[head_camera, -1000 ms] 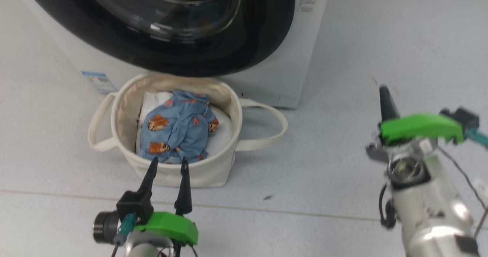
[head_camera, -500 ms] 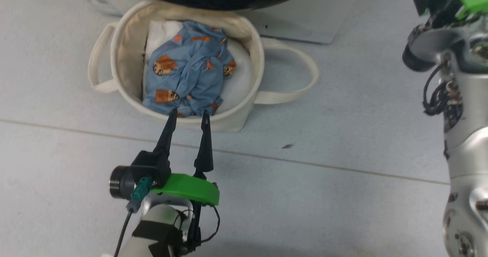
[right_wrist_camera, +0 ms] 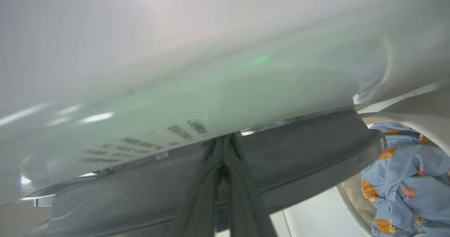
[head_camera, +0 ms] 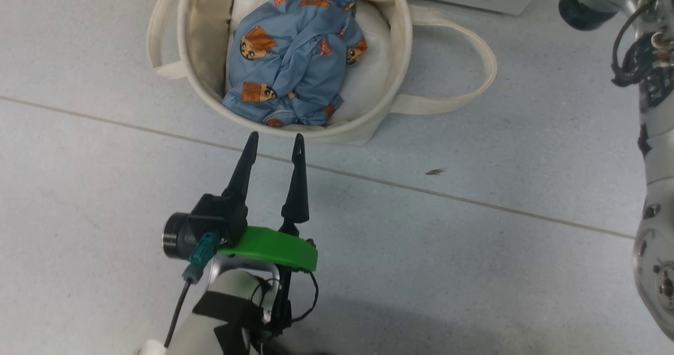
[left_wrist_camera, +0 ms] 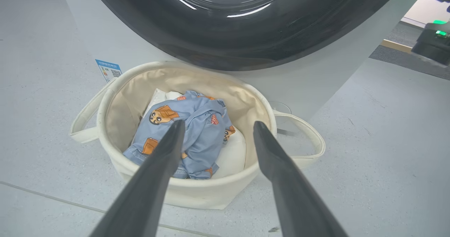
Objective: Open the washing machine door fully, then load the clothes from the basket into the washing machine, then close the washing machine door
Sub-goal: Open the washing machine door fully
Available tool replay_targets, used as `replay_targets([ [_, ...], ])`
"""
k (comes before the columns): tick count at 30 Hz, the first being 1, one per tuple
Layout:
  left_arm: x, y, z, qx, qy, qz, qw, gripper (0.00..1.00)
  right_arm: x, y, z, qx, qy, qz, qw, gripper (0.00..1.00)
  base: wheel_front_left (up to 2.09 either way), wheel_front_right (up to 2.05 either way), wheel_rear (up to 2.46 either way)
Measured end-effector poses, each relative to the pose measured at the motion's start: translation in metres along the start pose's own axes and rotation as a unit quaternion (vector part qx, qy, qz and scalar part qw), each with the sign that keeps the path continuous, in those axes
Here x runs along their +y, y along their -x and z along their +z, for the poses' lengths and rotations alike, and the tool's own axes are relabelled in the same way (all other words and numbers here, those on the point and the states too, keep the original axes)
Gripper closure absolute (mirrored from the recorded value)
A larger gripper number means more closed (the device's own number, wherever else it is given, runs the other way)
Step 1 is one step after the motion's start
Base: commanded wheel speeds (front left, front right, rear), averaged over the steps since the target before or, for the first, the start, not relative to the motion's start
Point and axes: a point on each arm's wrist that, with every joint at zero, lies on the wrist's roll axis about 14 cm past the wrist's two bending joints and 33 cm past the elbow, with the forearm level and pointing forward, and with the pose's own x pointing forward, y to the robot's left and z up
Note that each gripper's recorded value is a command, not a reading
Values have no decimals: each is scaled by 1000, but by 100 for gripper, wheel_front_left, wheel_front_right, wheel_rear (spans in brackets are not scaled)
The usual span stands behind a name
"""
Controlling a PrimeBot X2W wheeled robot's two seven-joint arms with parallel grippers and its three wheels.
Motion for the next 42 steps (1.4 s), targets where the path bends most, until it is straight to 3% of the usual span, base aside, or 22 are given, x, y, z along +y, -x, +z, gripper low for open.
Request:
replay_targets([
  [10,1,-1,-2,3,1,4,1000,0,-5,-14,-11,45,-40,6,998,100,0,0,0],
  [20,3,8,26,-30,10,5,999,0,1,1,-48,93,-49,-10,994,100,0,0,0],
  [31,20,42,42,-45,27,20,998,0,-10,42,-127,152,-80,-43,984,100,0,0,0],
  [42,41,69,57,-69,38,39,996,0,-15,67,-239,241,-96,-65,964,100,0,0,0],
])
